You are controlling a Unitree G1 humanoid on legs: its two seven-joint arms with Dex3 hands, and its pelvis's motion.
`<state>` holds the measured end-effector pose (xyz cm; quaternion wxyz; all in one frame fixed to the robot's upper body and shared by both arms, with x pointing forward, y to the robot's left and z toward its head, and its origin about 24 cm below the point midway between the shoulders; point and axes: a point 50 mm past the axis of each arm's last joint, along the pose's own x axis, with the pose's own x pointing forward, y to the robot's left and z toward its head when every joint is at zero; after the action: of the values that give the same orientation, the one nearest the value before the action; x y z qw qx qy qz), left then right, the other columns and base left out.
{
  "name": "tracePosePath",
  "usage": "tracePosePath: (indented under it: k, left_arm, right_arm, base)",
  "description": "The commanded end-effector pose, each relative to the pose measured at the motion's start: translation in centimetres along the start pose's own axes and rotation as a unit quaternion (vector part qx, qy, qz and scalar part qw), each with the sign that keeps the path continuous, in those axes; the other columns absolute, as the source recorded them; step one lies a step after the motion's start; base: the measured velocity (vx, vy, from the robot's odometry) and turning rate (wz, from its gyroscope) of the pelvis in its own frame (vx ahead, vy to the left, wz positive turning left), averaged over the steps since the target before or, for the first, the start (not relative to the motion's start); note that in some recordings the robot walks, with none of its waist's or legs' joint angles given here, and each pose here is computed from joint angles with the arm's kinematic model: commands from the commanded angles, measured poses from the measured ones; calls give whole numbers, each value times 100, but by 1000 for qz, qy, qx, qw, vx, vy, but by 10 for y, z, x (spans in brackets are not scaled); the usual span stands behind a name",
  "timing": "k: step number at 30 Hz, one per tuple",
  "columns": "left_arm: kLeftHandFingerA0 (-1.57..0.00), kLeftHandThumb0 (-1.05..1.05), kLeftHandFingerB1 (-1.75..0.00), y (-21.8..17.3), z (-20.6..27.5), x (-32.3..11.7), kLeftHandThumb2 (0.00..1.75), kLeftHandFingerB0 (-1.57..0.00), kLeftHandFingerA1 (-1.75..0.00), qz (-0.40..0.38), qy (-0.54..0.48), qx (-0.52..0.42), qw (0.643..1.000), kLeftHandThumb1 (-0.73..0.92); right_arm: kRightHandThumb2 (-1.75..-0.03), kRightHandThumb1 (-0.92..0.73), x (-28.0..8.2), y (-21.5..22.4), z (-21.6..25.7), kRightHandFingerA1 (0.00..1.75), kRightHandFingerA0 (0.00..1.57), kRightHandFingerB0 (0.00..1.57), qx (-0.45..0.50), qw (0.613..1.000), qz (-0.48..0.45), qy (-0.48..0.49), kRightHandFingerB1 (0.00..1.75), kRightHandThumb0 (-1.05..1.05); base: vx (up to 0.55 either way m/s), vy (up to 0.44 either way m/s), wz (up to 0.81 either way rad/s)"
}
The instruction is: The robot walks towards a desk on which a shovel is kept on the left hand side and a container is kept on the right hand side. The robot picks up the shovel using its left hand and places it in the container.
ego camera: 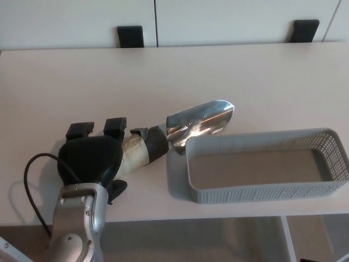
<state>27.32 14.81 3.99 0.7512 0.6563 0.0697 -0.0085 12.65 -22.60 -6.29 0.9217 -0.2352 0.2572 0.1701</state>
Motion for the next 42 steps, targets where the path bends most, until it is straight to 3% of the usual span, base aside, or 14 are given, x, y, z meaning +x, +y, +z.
tracePosePath:
  k: [1, 3, 5, 7, 10, 16, 19, 27, 31, 37, 39, 40, 41, 42]
  left_arm:
    - [0, -35, -48, 2, -3, 5, 90, 0, -48, -10, 3, -3, 1000, 31]
    - [-30, -62, -23, 1, 0, 8, 57, -12, -35, -23, -24, -14, 999, 52]
    - [-37, -66, -31, 2, 0, 12, 79, -8, -48, -65, -52, -28, 996, 49]
    - [-72, -42, -41, 2, -1, 17, 97, 0, -70, -131, -103, -56, 984, 53]
    - [-106, -49, -30, -4, -4, 22, 64, -29, -61, -165, -108, -57, 979, 80]
    - [-119, -38, -37, -12, -12, 38, 66, -55, -65, -269, -58, -38, 961, 83]
    - [-111, -31, -51, -17, -16, 39, 61, -81, -81, -300, -45, -14, 953, 72]
    - [-84, -38, -72, -29, -24, 35, 65, -64, -128, -258, -38, -22, 965, 87]
    - [-90, -35, -92, -30, -27, 33, 68, -62, -148, -223, -22, -180, 958, 81]
    - [-94, -37, -94, -29, -31, 26, 68, -68, -154, -147, 22, -456, 877, 78]
    - [-85, -33, -96, -26, -32, 27, 66, -63, -160, -141, 55, -570, 807, 74]
    - [-109, -35, -89, -23, -32, 27, 96, -67, -130, -138, 63, -629, 763, 55]
    - [-79, -27, -98, -22, -32, 28, 64, -63, -170, -132, 71, -658, 738, 70]
    - [-79, -27, -98, -20, -32, 28, 64, -63, -170, -127, 83, -676, 721, 70]
  right_arm:
    - [-54, -55, 0, -5, 0, 64, 69, 59, -12, 1000, 3, 6, 55, -16]
    - [-54, -56, 1, -5, 1, 63, 68, 58, -13, 1000, 4, 7, 55, -16]
    - [-54, -55, 1, -5, 2, 64, 69, 59, -13, 1000, 4, 7, 55, -17]
    - [-54, -55, 0, -4, 3, 63, 69, 59, -11, 1000, 5, 8, 55, -18]
    - [-54, -57, -1, -4, 4, 64, 70, 58, -19, 1000, 12, 5, 54, -17]
    - [-55, -56, 3, -8, 7, 62, 70, 59, -20, 1000, 16, 6, 54, -19]
    - [-54, -56, 3, -8, 8, 60, 68, 59, -17, 1000, 18, 6, 54, -17]
    - [-55, -57, 4, -10, 10, 60, 70, 57, -28, 999, 25, 10, 52, -21]
    - [-55, -56, 5, -10, 10, 60, 70, 58, -29, 999, 26, 10, 53, -20]
    - [-55, -57, 4, -9, 7, 60, 71, 57, -27, 999, 31, 19, 52, -20]
    - [-55, -57, 4, -9, 8, 59, 69, 57, -28, 999, 33, 16, 53, -19]
    - [-55, -58, 4, -9, 8, 58, 68, 57, -27, 999, 34, 15, 53, -19]
    - [-55, -58, 4, -9, 8, 58, 68, 57, -27, 999, 34, 15, 53, -19]
    - [-55, -58, 4, -9, 8, 58, 68, 57, -29, 999, 35, 16, 53, -19]
  base:
    - [0, 0, 0]
    - [0, 0, 0]
    - [0, 0, 0]
    - [0, 0, 0]
    - [0, 0, 0]
    - [0, 0, 0]
    - [0, 0, 0]
    - [0, 0, 0]
    - [0, 0, 0]
    - [0, 0, 0]
    - [0, 0, 0]
    - [0, 0, 0]
    - [0, 0, 0]
    - [0, 0, 0]
